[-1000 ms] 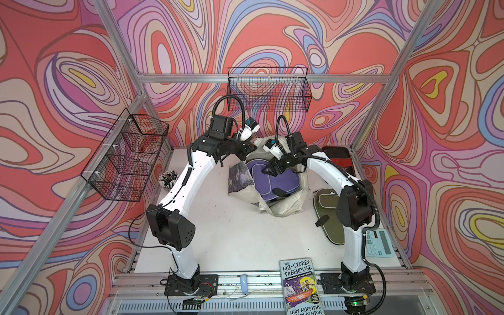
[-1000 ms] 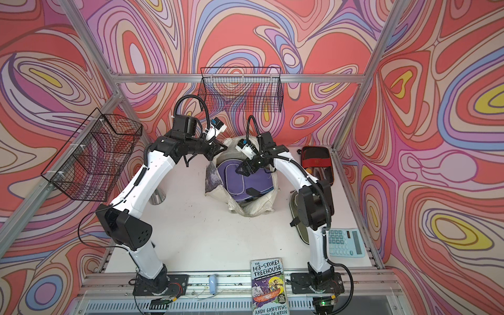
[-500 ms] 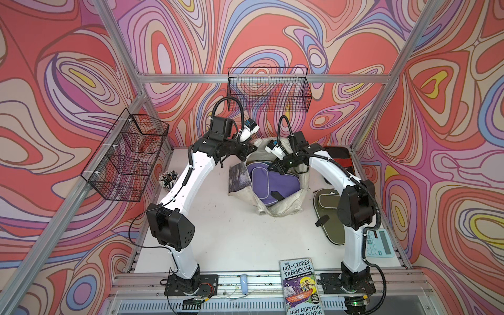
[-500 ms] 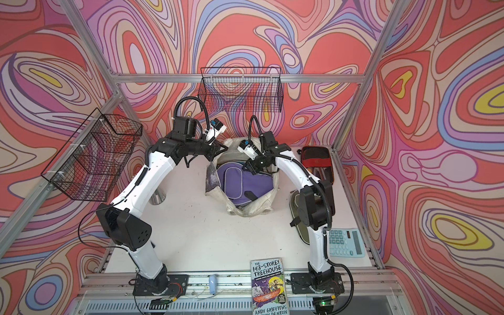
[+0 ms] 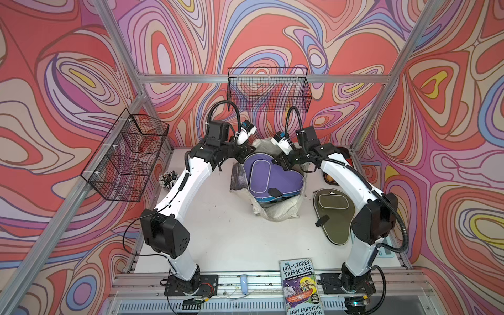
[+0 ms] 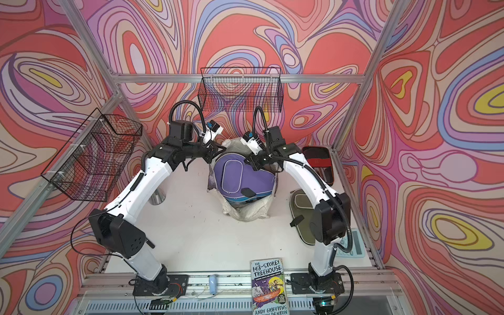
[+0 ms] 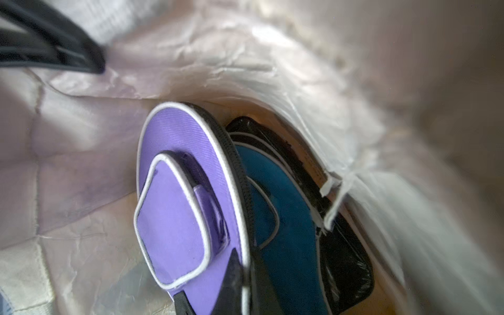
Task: Remove the ping pong set from the canvas bag
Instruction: Pick up the ping pong set from the canvas bag.
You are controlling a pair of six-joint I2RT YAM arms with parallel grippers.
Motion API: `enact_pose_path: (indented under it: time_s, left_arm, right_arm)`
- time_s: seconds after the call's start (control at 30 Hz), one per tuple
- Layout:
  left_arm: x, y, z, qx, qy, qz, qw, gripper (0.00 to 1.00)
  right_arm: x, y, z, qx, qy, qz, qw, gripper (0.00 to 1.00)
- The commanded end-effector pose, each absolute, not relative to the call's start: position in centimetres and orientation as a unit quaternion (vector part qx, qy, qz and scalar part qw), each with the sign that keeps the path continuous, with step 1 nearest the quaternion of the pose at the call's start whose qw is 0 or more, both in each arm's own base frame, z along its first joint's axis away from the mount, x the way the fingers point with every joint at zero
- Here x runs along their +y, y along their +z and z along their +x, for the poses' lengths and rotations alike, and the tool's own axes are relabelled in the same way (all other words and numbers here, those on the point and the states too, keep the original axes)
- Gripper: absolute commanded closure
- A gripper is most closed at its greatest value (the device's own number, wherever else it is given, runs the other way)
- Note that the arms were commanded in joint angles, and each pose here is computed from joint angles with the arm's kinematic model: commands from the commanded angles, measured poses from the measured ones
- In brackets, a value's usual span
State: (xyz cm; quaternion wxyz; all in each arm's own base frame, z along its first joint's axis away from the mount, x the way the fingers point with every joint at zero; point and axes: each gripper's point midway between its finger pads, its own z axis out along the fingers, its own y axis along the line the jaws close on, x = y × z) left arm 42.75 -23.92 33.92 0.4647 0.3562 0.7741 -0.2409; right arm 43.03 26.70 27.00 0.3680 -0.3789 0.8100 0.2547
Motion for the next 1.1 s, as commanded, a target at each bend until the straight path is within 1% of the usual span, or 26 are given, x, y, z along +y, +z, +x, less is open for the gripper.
enact_pose_path:
  time_s: [0.0,0.1,0.37,0.5,0.73,0.83,1.07]
  left_arm:
    - [-23.3,39.9,42.4,0.731,-0.222,0.347,0.544,1.0]
    - [-22.5,39.2,42.5,0.749,-0.206,0.332,0.536,1.0]
    - [-21.0,39.1,43.0,0.77,-0.168,0.305,0.534,1.0]
    - [-20.1,38.7,43.7,0.785,-0.146,0.289,0.528,1.0]
    - [-19.1,38.7,44.4,0.792,-0.128,0.277,0.528,1.0]
    - [-18.3,39.2,44.7,0.792,-0.127,0.267,0.534,1.0]
    - [-18.1,40.0,44.8,0.788,-0.133,0.265,0.54,1.0]
  right_arm:
    - [25.6,31.1,44.5,0.797,0.231,-0.349,0.435,1.0]
    - [25.3,32.7,44.4,0.791,0.225,-0.343,0.454,1.0]
    - [25.0,33.5,44.7,0.796,0.221,-0.328,0.459,1.0]
    - [25.1,35.1,44.8,0.788,0.225,-0.323,0.473,1.0]
    - [24.8,37.3,44.5,0.781,0.219,-0.324,0.488,1.0]
    - [24.3,39.4,43.6,0.771,0.215,-0.324,0.504,1.0]
    - [24.2,40.0,43.2,0.767,0.214,-0.325,0.509,1.0]
